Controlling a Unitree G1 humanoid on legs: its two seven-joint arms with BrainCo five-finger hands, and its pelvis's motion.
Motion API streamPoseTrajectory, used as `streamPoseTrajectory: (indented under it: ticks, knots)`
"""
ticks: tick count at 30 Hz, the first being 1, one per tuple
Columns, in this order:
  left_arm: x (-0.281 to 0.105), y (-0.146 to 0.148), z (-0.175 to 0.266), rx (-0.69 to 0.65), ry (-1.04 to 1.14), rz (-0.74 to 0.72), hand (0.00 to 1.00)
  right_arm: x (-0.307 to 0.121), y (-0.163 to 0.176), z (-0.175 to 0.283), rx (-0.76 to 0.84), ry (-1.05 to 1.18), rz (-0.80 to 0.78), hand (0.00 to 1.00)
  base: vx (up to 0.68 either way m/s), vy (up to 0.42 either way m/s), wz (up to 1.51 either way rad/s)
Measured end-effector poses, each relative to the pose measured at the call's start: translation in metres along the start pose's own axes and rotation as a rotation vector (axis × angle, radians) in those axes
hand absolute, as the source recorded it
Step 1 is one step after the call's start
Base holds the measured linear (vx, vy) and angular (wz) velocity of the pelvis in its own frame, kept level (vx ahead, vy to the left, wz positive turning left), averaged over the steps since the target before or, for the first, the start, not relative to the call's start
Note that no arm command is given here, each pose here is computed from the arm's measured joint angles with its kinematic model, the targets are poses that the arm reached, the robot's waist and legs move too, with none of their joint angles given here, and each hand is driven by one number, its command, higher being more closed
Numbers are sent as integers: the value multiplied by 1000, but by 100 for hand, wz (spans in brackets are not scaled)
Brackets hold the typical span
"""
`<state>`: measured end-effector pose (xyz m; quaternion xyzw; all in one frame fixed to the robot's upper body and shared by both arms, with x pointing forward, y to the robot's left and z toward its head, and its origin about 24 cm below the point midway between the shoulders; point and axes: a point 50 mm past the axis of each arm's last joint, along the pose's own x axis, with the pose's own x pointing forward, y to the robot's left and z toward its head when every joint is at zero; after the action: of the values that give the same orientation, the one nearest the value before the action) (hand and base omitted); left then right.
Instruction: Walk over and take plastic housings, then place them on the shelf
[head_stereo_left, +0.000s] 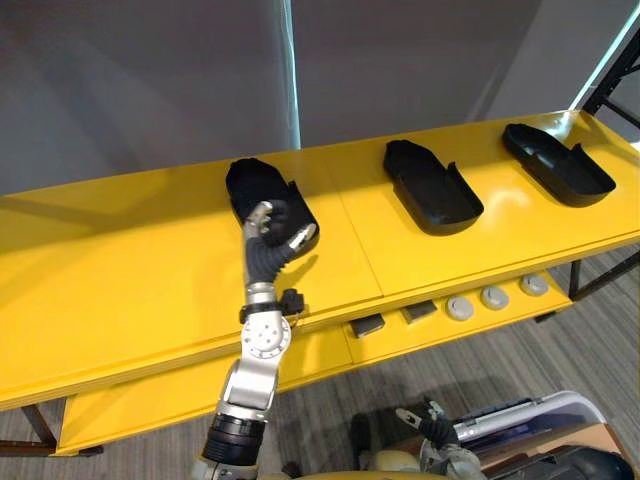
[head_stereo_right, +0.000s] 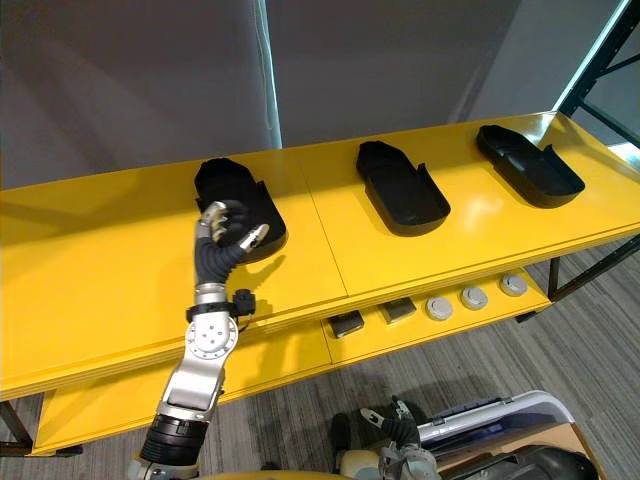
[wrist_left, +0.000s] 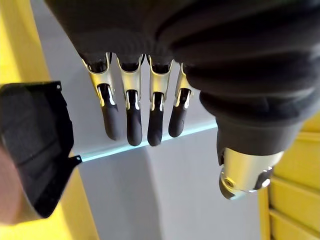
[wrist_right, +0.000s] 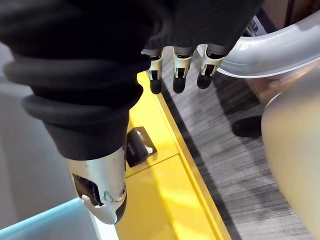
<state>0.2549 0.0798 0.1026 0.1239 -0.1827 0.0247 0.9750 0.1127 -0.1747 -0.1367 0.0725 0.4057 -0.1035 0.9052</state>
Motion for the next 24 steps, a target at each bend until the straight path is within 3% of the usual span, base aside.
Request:
streamPoseTrajectory:
  ticks: [6, 13, 24]
  knots:
    - [-10, -21, -32, 78, 123, -129, 100, 1, 1, 2, -2, -6, 2, 0, 18, 27, -9]
    - [-17, -20, -60, 184, 226, -165, 100, 4, 4, 8, -6, -21, 7, 0, -3, 26, -4]
    - [0, 9, -71, 267, 249, -20, 100, 8, 7, 11, -8, -18, 15, 0, 1, 12, -5]
